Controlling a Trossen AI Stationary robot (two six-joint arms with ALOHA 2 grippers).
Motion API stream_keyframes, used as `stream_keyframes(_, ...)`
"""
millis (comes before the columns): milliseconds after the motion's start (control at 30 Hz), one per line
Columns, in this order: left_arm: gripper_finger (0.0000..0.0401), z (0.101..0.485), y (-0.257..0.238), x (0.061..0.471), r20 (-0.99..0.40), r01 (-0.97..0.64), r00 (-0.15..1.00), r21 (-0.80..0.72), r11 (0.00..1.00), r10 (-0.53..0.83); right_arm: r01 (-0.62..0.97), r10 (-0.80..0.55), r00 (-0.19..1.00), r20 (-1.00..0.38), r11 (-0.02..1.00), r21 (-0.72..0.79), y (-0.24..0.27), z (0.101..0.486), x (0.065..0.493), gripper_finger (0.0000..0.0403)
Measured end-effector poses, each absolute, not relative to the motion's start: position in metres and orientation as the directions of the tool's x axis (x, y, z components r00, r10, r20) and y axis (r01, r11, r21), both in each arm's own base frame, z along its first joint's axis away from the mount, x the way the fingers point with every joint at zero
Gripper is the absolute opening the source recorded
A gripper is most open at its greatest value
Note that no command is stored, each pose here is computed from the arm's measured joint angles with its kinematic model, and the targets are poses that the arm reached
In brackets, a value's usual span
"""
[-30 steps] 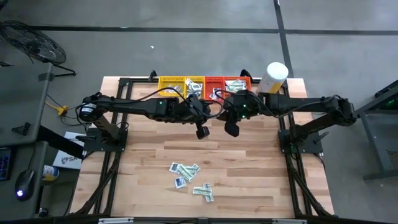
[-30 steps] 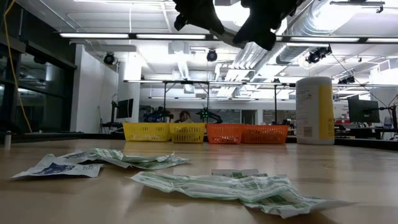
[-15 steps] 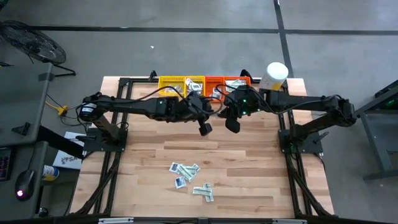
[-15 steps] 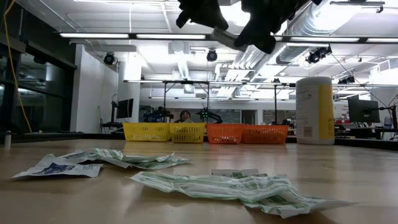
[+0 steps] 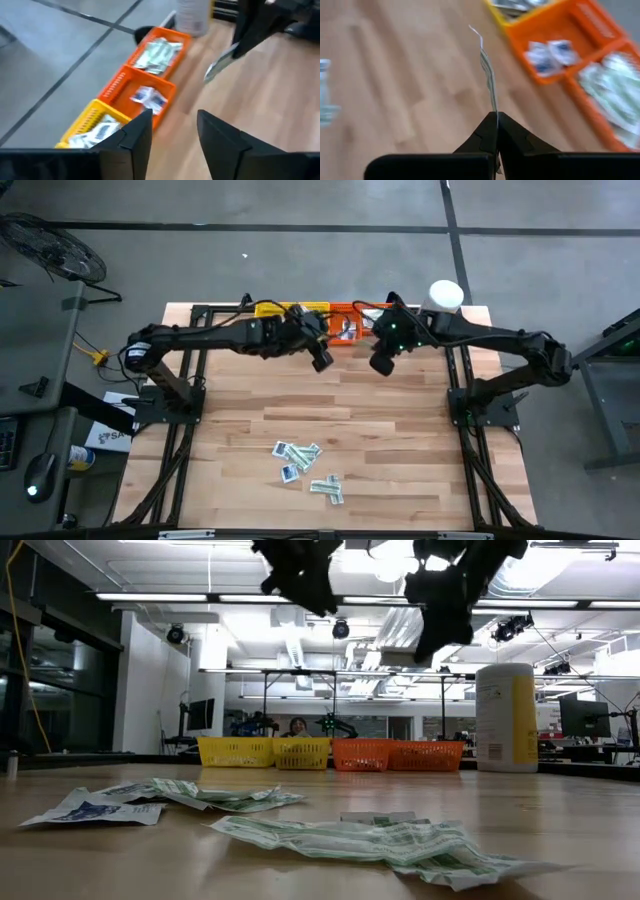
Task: Pick & Place First Aid Supplies
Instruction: Put the green pad into the right orange bin
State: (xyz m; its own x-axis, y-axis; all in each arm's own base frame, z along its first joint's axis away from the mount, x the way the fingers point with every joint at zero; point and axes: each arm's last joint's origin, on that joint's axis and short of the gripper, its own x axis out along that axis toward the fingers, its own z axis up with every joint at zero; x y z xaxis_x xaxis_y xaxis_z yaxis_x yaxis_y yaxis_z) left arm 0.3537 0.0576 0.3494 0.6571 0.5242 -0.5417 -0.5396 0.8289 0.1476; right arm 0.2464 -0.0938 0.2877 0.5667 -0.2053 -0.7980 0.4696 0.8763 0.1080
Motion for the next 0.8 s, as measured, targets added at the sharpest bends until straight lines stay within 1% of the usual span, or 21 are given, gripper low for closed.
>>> stream_keyframes(133, 0.0156, 0.340, 0.078, 0.348, -0.564, -0.570, 0.609, 0.177, 0.803, 0.557, 0.537, -0.287, 0.503, -0.815, 0.843, 0.034, -0.113, 0.285, 0.237, 0.0000)
stream_keyframes(200, 0.0156, 0.330, 0.089, 0.345, -0.590, -0.566, 0.598, 0.169, 0.807, 0.543, 0.557, -0.312, 0.484, -0.818, 0.830, 0.013, -0.123, 0.284, 0.232, 0.0000)
stream_keyframes(333, 0.0156, 0.313, 0.113, 0.342, -0.580, -0.565, 0.631, 0.110, 0.818, 0.515, 0.618, -0.350, 0.435, -0.830, 0.786, -0.007, -0.146, 0.279, 0.223, 0.0000)
stream_keyframes(433, 0.0156, 0.312, 0.133, 0.338, -0.539, -0.515, 0.715, 0.025, 0.857, 0.446, 0.738, -0.364, 0.391, -0.845, 0.673, 0.051, -0.164, 0.272, 0.217, 0.0000)
stream_keyframes(567, 0.0156, 0.319, 0.153, 0.331, -0.472, -0.433, 0.801, -0.030, 0.901, 0.369, 0.872, -0.476, 0.301, -0.826, 0.487, 0.037, -0.182, 0.265, 0.215, 0.0000)
stream_keyframes(700, 0.0156, 0.325, 0.170, 0.325, -0.415, -0.370, 0.855, -0.067, 0.927, 0.311, 0.922, -0.533, 0.314, -0.785, 0.370, 0.117, -0.192, 0.262, 0.223, 0.0000)
stream_keyframes(800, 0.0156, 0.328, 0.184, 0.319, -0.378, -0.340, 0.880, -0.075, 0.938, 0.289, 0.949, -0.571, 0.283, -0.771, 0.282, 0.139, -0.197, 0.253, 0.232, 0.0000)
